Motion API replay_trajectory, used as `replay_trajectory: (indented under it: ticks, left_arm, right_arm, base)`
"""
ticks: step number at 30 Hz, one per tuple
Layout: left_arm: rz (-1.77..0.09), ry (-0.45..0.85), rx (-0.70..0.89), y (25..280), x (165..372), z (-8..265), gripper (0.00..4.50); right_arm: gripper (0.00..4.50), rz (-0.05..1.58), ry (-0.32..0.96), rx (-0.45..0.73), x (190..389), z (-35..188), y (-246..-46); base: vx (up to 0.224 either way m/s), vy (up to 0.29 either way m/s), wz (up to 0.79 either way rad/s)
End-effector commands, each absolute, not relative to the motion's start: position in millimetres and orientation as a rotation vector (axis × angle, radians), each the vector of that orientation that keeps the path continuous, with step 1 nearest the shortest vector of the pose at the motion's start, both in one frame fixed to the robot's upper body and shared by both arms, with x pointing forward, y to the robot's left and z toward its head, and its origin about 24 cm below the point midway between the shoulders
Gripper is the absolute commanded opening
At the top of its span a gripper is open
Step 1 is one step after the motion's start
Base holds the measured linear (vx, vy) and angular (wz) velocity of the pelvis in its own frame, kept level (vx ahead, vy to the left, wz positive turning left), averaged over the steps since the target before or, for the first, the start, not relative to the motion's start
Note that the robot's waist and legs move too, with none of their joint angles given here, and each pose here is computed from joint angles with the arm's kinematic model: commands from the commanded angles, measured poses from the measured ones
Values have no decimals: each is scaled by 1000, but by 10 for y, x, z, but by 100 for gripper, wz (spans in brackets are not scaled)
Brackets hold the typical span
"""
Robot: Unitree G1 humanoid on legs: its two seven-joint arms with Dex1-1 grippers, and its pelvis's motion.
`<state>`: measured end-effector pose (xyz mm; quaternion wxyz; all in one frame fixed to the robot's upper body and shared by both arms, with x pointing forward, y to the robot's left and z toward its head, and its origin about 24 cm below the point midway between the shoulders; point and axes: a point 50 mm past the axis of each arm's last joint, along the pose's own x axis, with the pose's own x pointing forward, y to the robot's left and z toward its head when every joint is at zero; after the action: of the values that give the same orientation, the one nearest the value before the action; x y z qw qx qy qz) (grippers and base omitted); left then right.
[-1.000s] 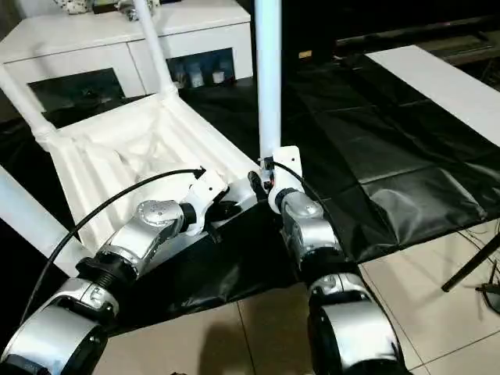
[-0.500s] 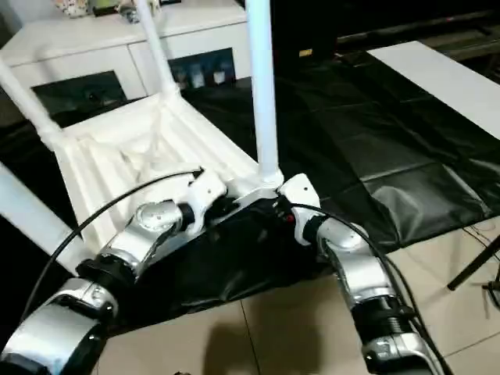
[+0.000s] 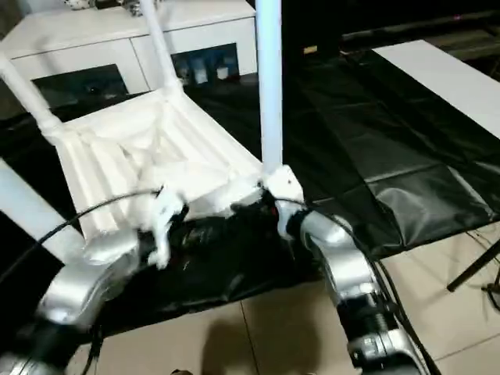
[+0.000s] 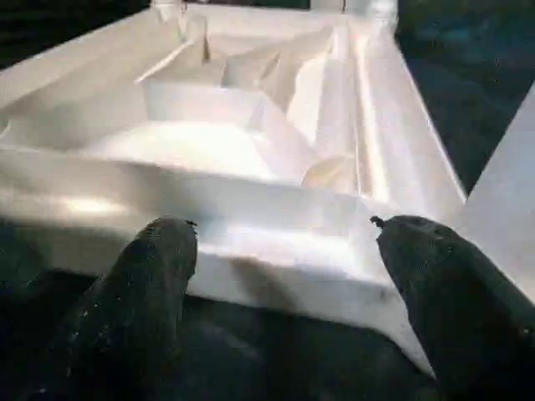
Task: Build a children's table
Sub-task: Rotate leg to tighten
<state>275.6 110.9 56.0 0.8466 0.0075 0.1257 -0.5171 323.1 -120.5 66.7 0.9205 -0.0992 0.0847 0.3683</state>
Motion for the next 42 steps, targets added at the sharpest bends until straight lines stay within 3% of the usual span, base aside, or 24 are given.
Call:
replay_trajectory:
  ticks: [1, 12, 16, 19, 28, 32, 38, 42]
  left_arm:
    - [-1110, 272, -19, 1165, 2659, 629, 225]
    - [-1074, 353, -129, 1543, 2323, 629, 311]
    - [-1039, 407, -114, 1747, 2171, 590, 350]
    - [-1018, 429, -129, 1892, 2070, 573, 355]
    - [-1066, 525, -131, 2098, 1853, 559, 437]
    - [-1070, 527, -103, 2228, 1756, 492, 444]
    - [-1015, 495, -55, 2383, 1658, 479, 444]
    - [-1012, 499, -139, 2256, 1575, 504, 444]
  right_arm:
    - [387, 759, 174, -200, 3286, 675, -1197]
    - [387, 641, 164, -266, 3560, 776, -1400]
    - [387, 569, 179, -301, 3678, 802, -1572]
    - [387, 520, 180, -311, 3764, 852, -1671]
    - [387, 276, 184, -245, 3929, 946, -1938]
    - [387, 196, 176, -228, 3963, 988, -2017]
    - [387, 262, 147, -221, 3969, 1011, -1943]
    - [387, 448, 167, -267, 3869, 882, -1873]
  base:
    - [0, 0, 0]
    - [0, 0, 0]
    - [0, 0, 0]
    - [0, 0, 0]
    - [0, 0, 0]
    - [0, 0, 0]
    - [0, 0, 0]
    - [0, 0, 0]
